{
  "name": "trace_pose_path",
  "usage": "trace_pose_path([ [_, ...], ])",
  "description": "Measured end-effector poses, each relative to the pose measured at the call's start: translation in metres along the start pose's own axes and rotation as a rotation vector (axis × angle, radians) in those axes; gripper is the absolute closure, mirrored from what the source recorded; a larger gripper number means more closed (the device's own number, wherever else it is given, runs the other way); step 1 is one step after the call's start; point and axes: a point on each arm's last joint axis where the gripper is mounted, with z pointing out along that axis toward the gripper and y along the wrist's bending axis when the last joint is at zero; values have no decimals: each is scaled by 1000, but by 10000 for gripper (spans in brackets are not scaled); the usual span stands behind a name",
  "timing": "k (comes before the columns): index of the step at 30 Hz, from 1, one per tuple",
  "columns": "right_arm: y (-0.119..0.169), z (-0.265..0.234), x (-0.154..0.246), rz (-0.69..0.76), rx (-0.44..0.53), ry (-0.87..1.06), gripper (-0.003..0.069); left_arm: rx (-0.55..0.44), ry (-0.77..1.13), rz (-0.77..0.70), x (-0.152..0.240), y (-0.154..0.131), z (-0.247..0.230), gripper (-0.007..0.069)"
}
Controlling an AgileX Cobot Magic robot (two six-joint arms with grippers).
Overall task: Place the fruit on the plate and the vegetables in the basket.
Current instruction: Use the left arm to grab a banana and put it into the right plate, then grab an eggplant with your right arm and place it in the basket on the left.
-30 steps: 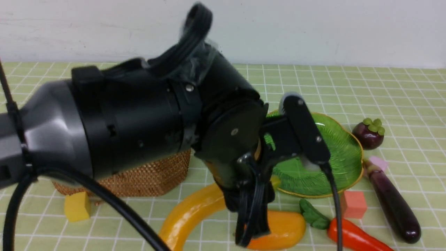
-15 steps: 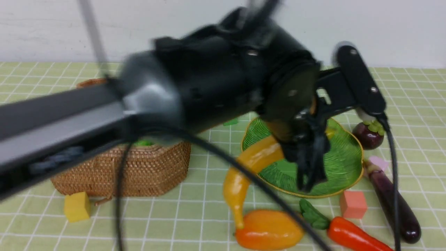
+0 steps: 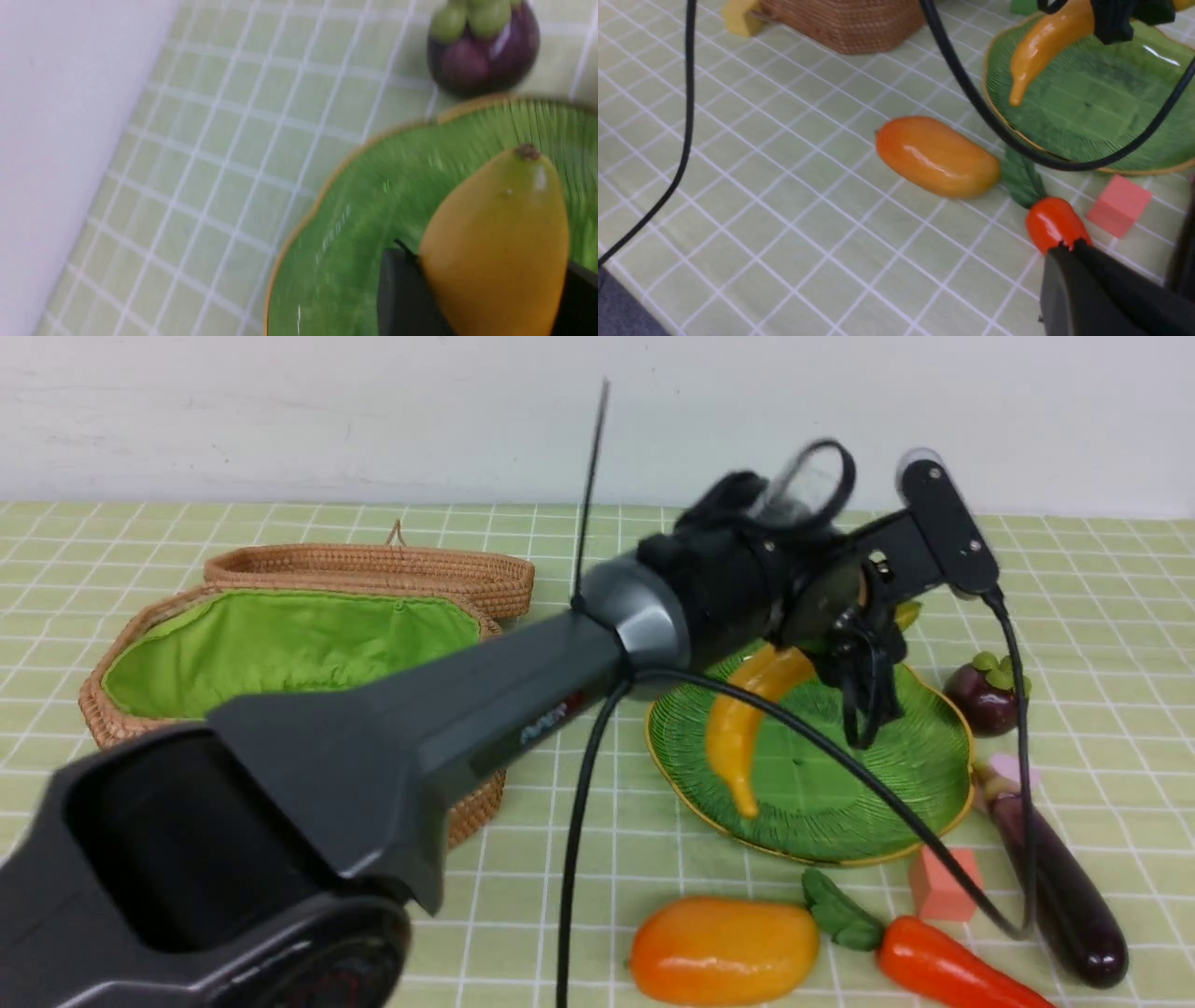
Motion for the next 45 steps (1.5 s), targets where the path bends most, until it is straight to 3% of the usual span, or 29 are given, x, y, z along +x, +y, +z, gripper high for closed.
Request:
trace_pose_path([
  [7, 1, 0, 3, 11, -9, 38, 666, -45, -65, 93, 14, -15, 32, 320],
  [14, 2, 0, 6, 11, -25, 67, 661, -51, -42, 97, 23, -11, 37, 308],
  [17, 2, 0, 6, 11, -25, 67, 661, -54, -37, 95, 25, -9, 37, 219],
  [19, 2, 0, 6, 11, -25, 67, 659, -48, -33, 84, 26, -9, 37, 109],
  [20, 2, 0, 6, 11, -25, 67, 659, -48, -33, 83, 26, -9, 37, 109],
  [21, 2, 0, 6, 11, -25, 67, 659, -46, -32, 79, 26, -9, 37, 48],
  [24, 2, 0, 6, 11, -25, 67, 659, -44, -29, 76, 26, -9, 37, -18],
  [27, 2, 0, 6, 11, -25, 67, 659, -43, -27, 74, 25, -8, 36, -33],
  [32, 2, 0, 6, 11, -22, 63, 655, -2, 36, 29, 10, -2, 9, 9],
  [35, 2, 0, 5, 11, -19, 58, 655, 85, 109, -74, -6, 6, -30, 69],
  [36, 2, 0, 5, 11, -19, 57, 652, 172, 159, -163, -16, 10, -59, 106],
  [40, 0, 2, 4, 18, -21, 68, 648, 337, 267, -315, -27, 12, -114, 182],
  [42, -2, 6, 3, 31, -24, 84, 647, 389, 311, -338, -31, 13, -135, 220],
  [45, -5, 15, -1, 85, -42, 131, 645, 394, 299, -339, -37, 19, -157, 252],
])
